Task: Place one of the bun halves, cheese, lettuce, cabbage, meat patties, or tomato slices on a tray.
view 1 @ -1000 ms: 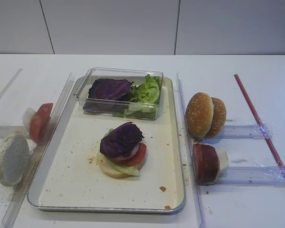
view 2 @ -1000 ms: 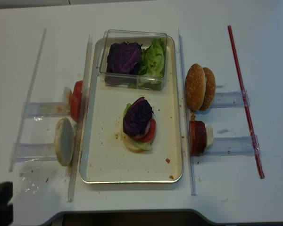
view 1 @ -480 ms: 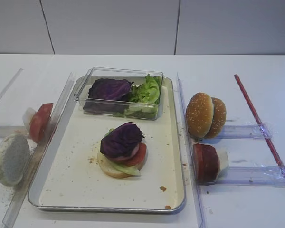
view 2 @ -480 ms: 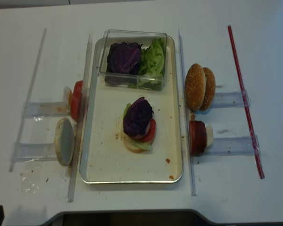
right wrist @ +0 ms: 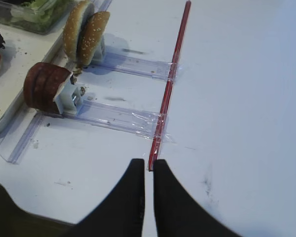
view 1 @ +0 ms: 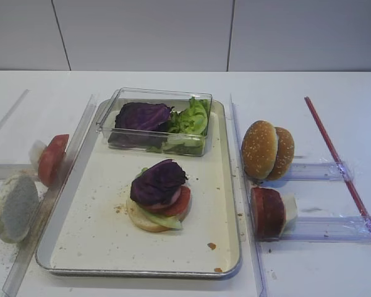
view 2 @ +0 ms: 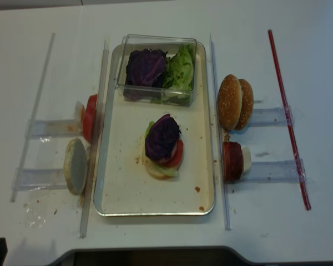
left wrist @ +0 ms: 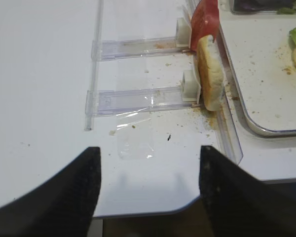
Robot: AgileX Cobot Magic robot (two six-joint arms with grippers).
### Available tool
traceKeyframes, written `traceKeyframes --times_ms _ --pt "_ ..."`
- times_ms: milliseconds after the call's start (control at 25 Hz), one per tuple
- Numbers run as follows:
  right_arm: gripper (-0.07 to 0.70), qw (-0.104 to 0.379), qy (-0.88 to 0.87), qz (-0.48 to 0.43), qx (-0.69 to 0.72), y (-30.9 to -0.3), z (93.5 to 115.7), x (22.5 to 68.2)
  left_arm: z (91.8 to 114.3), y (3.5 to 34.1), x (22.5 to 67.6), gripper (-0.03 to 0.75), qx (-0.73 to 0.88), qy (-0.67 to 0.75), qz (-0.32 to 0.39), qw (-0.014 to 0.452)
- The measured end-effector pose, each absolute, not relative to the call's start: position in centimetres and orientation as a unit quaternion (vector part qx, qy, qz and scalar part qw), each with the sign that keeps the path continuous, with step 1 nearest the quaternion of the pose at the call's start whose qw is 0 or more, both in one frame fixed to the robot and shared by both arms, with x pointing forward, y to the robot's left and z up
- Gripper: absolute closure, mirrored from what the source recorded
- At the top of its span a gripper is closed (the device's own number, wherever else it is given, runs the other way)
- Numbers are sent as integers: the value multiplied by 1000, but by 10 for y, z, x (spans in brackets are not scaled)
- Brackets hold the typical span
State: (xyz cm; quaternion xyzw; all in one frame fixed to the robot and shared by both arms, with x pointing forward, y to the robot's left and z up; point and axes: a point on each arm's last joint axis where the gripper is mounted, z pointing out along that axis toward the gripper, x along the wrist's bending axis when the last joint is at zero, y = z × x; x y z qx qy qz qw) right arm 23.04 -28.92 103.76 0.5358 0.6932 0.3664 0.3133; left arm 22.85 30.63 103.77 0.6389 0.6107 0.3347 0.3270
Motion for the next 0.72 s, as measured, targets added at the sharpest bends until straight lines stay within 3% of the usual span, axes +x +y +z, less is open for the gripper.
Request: traceKeyframes --times_ms 720 --pt "553 313 693 366 536 -289 1038 230 1038 306 229 302 639 611 335 327"
